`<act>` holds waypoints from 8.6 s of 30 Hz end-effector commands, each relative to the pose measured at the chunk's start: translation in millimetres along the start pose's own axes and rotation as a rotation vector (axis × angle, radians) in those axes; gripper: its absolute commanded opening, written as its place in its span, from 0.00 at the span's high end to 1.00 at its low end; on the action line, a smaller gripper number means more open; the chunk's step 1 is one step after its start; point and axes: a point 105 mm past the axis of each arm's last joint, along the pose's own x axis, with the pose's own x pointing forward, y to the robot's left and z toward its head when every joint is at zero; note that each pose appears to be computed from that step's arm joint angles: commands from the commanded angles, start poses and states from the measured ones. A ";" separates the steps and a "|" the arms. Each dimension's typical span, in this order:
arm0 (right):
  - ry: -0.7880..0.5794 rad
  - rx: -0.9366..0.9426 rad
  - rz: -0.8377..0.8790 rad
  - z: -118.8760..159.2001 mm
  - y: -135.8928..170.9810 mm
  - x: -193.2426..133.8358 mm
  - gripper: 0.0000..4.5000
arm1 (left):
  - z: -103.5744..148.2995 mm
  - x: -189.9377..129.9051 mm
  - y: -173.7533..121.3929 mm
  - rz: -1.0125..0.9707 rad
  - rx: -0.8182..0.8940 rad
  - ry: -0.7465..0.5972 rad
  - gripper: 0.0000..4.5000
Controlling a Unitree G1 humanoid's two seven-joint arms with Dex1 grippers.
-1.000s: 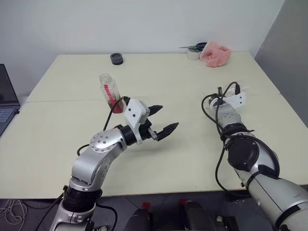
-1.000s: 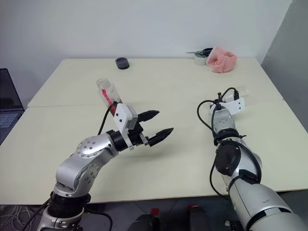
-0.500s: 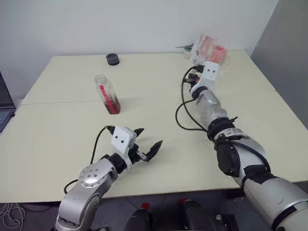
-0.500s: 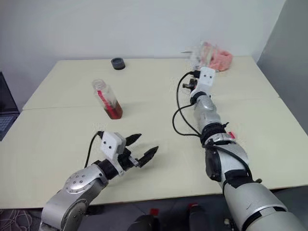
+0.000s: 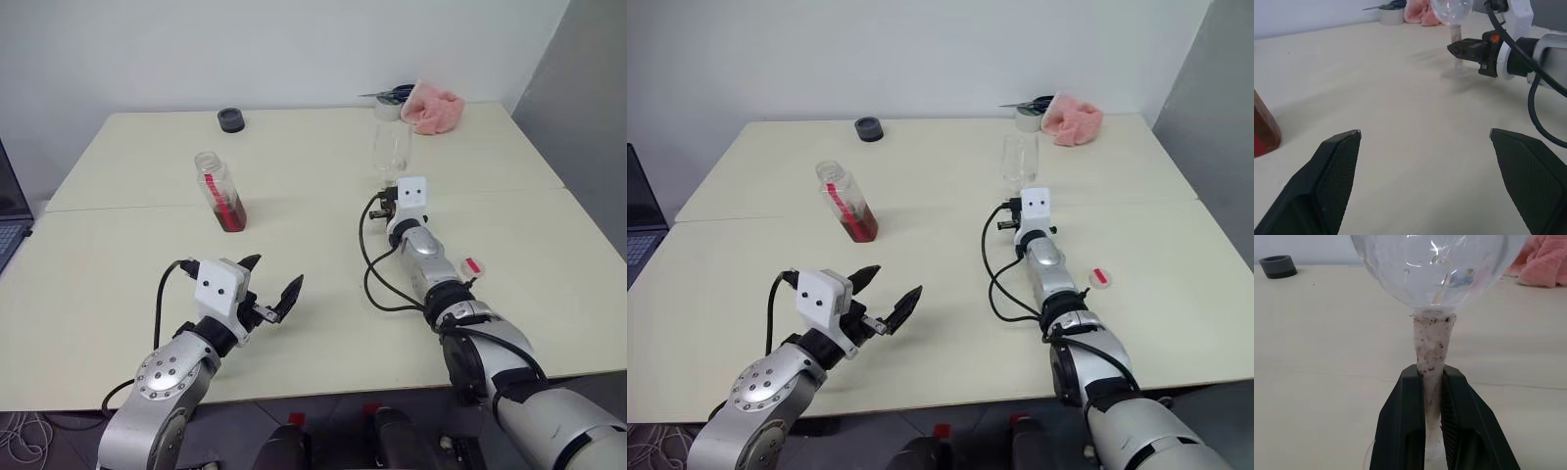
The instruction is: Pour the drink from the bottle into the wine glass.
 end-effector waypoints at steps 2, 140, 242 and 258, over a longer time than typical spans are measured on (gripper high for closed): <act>0.007 0.009 0.007 -3.6 -4.5 -6.6 0.96 | 14.7 -2.8 1.1 0.007 0.037 -0.057 0.00; -0.107 -0.217 0.815 119.3 41.9 -171.8 0.01 | 0.6 87.8 141.4 0.426 0.101 -0.126 0.00; -0.374 -0.111 0.649 167.6 45.3 -132.9 0.00 | 157.6 172.4 104.1 0.070 1.393 -0.208 0.62; -0.372 -0.105 0.636 166.5 44.4 -134.7 0.00 | 161.1 174.5 103.9 0.072 1.488 -0.184 0.62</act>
